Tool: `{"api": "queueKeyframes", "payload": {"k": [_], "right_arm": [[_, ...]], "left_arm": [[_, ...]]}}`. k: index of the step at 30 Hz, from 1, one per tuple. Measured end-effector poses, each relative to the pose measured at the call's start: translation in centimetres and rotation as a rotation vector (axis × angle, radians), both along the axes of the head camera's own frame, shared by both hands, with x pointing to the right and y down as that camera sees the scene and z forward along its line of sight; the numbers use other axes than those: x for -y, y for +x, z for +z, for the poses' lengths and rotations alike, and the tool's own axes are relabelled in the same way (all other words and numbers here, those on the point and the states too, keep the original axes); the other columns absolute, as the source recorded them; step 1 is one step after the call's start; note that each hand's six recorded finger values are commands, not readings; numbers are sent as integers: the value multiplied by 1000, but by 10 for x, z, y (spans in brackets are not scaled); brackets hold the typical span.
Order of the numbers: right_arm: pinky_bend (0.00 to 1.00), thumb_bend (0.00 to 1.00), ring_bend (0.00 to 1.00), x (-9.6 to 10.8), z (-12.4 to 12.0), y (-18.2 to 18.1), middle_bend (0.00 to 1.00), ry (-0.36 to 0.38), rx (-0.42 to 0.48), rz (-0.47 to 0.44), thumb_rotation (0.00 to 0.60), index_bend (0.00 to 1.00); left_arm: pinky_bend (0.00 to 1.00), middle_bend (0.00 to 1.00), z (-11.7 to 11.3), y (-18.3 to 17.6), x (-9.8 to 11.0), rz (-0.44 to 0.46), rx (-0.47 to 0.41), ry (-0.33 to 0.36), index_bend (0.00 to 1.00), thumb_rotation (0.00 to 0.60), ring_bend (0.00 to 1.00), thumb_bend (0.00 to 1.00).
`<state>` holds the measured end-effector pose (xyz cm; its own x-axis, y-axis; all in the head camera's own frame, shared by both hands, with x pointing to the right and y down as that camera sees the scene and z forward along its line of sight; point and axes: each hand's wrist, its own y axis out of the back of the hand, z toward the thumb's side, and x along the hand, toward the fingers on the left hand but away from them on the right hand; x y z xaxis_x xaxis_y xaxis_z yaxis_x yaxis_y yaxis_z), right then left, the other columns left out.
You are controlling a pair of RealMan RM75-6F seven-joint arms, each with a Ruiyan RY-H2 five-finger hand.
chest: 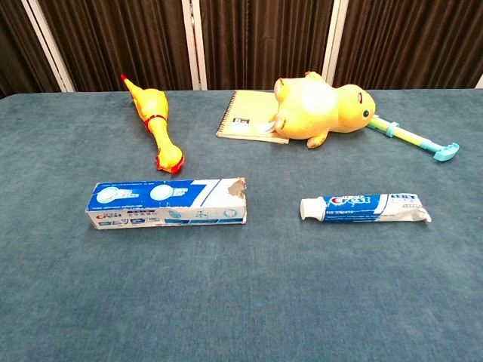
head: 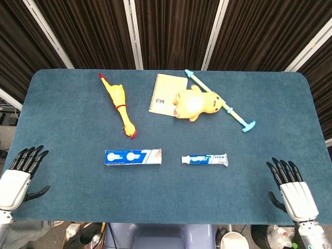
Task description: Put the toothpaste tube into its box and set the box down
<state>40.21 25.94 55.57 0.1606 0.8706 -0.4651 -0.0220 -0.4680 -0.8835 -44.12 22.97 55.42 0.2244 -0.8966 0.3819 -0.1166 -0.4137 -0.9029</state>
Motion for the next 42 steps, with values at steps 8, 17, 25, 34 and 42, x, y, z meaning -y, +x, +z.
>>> {"api": "queueKeyframes", "payload": {"k": [8, 17, 25, 34, 42], "right_arm": [[20, 352, 0, 0, 0, 0, 0, -2, 4, 4, 600, 0], [20, 352, 0, -1, 2, -1, 0, -15, -1, -6, 600, 0], [20, 352, 0, -2, 2, -1, 0, -18, 7, 2, 600, 0], [20, 353, 0, -3, 2, -1, 0, -25, 10, 5, 600, 0], [20, 352, 0, -3, 0, -1, 0, -25, 21, 13, 600, 0]], "left_arm": [[36, 2, 0, 1, 0, 7, 2, -4, 0, 600, 14, 203], [63, 3, 4, 2, -1, 5, 3, -24, 0, 600, 14, 203], [117, 18, 12, 13, 18, 15, 12, -27, 1, 600, 33, 204], [268, 153, 37, 64, 62, 34, 5, -67, 57, 600, 164, 204], [290, 205, 74, 108, 78, 43, 56, -158, 111, 600, 210, 204]]}}
